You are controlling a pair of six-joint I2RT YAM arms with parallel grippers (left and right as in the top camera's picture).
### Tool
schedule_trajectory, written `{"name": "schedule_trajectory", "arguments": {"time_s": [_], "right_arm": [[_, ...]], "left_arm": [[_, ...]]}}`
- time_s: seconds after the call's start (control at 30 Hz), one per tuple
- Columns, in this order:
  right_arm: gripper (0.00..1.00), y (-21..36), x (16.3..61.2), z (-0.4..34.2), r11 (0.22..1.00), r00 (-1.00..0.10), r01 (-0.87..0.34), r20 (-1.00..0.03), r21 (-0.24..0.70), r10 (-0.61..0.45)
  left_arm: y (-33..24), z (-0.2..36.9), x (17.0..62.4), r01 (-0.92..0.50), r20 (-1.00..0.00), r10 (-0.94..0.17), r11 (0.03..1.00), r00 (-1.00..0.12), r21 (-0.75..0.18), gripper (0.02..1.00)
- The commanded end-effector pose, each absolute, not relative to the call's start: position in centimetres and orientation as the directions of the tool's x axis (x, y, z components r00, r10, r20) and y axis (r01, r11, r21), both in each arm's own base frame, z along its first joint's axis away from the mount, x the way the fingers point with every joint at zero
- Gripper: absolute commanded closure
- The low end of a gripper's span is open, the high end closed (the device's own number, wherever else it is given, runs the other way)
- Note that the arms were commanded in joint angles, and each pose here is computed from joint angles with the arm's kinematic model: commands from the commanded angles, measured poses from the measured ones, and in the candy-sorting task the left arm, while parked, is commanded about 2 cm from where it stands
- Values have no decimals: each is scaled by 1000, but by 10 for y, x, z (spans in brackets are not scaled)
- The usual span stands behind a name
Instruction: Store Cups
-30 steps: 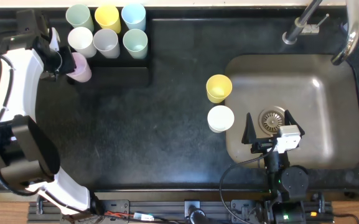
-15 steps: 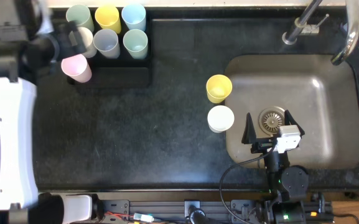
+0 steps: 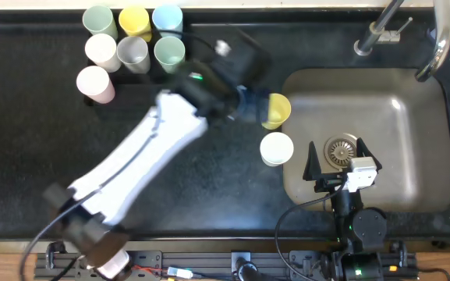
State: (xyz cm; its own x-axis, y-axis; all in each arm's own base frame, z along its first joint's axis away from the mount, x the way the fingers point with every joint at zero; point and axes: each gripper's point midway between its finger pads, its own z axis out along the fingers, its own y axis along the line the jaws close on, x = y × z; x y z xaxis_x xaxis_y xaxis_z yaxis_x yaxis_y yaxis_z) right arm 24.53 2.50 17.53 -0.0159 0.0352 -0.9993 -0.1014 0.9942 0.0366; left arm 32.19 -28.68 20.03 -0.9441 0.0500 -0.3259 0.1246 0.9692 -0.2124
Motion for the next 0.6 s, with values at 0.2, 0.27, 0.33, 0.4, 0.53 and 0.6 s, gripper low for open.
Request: {"name": "schedule_trajectory", "arguments": {"time_s": [0.2,0.27,0.33,0.4,0.53,0.6], "right_arm": [[3,28,245,172,993,-17,-114,-999,41,39],[5,28,245,172,993,-17,-114,-999,41,39],[5,28,245,172,993,-17,-114,-999,41,39],[5,28,245,172,993,-17,-114,-999,41,39],[1,28,245,172,993,-17,-114,-999,41,39],[3,28,245,172,993,-17,-114,-999,41,39]], "left_arm": [[-317,153,332,88,-310,32,982,-950,-168,93],[-318,146,339,83,-326,29,985,-945,-150,106],[-320,137,341,81,-319,32,986,-947,-143,123],[-321,130,341,80,-306,35,988,-951,-136,132],[-325,114,339,69,-277,32,990,-960,-124,141],[-327,107,340,69,-273,34,991,-961,-119,178]]}}
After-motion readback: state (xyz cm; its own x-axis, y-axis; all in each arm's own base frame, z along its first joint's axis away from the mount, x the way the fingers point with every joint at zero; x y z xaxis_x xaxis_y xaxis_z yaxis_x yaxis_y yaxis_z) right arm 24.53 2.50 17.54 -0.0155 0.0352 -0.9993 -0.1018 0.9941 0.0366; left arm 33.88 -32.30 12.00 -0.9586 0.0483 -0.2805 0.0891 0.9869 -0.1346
